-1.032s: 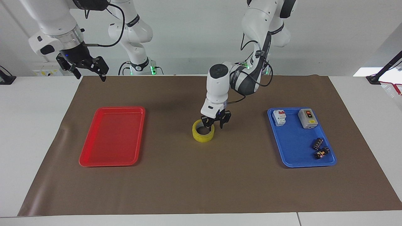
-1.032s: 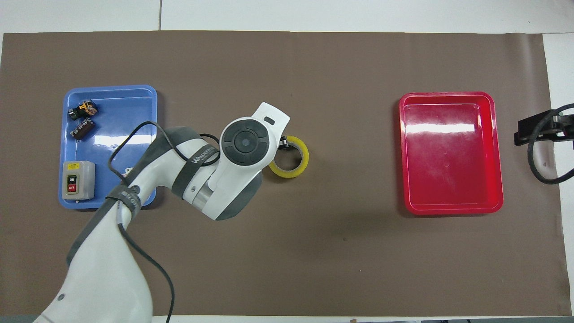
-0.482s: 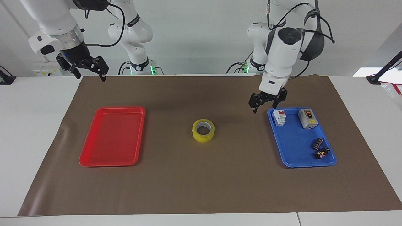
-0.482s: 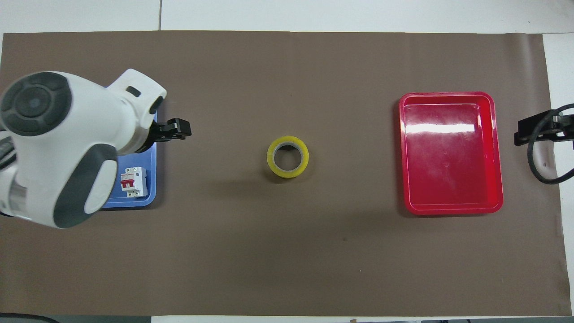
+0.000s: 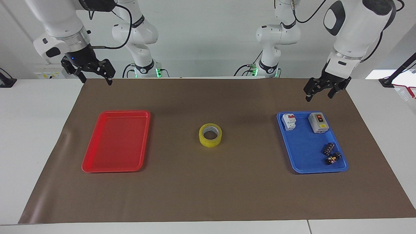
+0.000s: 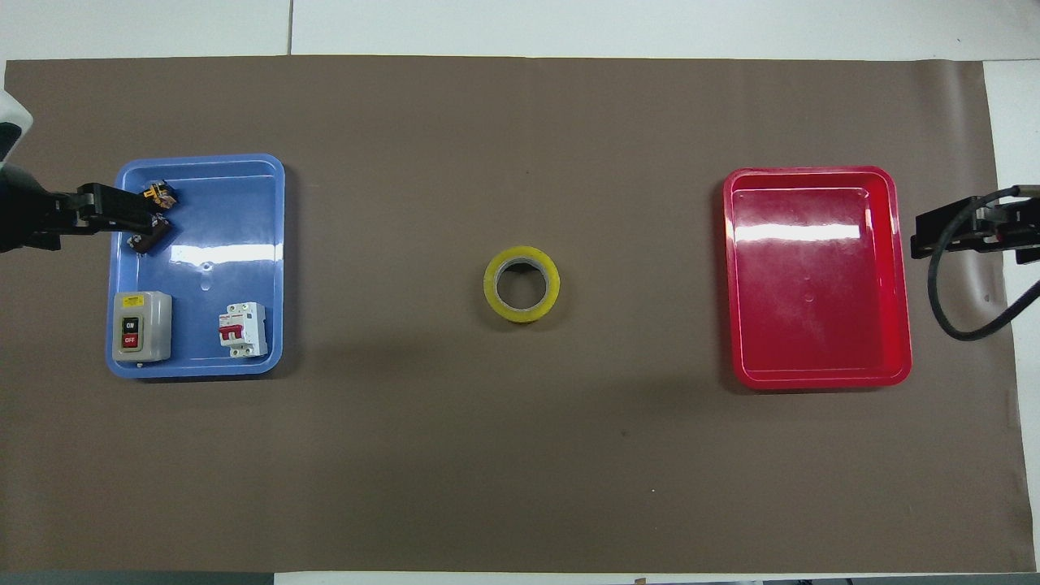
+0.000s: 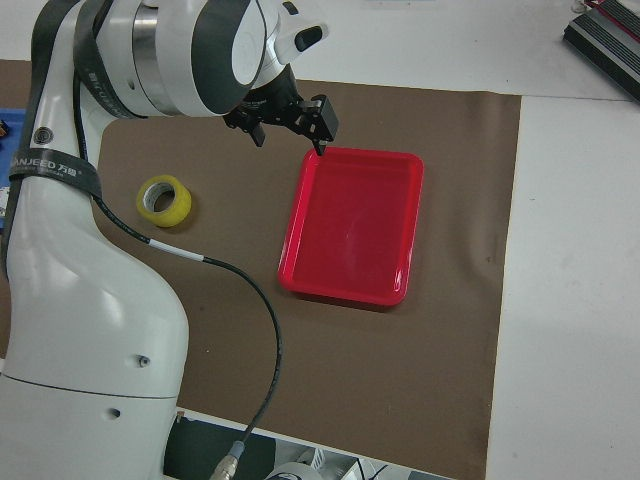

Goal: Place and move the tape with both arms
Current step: 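Reach the right gripper to the tape on the table and grasp it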

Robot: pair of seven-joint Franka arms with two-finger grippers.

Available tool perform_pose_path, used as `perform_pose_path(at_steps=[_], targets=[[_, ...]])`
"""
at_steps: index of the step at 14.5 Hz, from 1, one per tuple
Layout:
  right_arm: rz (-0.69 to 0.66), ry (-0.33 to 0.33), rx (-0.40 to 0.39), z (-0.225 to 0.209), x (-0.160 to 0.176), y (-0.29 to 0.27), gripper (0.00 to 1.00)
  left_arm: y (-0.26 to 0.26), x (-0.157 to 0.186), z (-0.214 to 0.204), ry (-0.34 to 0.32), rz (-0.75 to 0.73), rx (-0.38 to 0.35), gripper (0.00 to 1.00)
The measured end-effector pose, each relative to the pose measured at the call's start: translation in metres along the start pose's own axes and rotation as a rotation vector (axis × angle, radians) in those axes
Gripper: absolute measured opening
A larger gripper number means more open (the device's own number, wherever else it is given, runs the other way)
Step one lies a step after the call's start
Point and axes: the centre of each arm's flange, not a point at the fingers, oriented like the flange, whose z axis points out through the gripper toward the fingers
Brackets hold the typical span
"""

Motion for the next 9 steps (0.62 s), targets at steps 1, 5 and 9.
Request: perform_pose_path(at_steps=[1,5,9], targets=[[-0.027,0.013,0.0,0.005,0.001,-0.019,1.0,-0.005,0.002,-0.004,-0.004,0.0,-0.004,1.0],[-0.085,0.052,0.008,0.046,-0.005,-0.12,1.0,-0.004,-0.001,0.005,-0.055,0.021,-0.001,1.0],[-0.051,0.095,0.071,0.116,-0.003,-0.234,1.0,-0.02,-0.002,0.006,-0.073,0.048,0.0,1.0]])
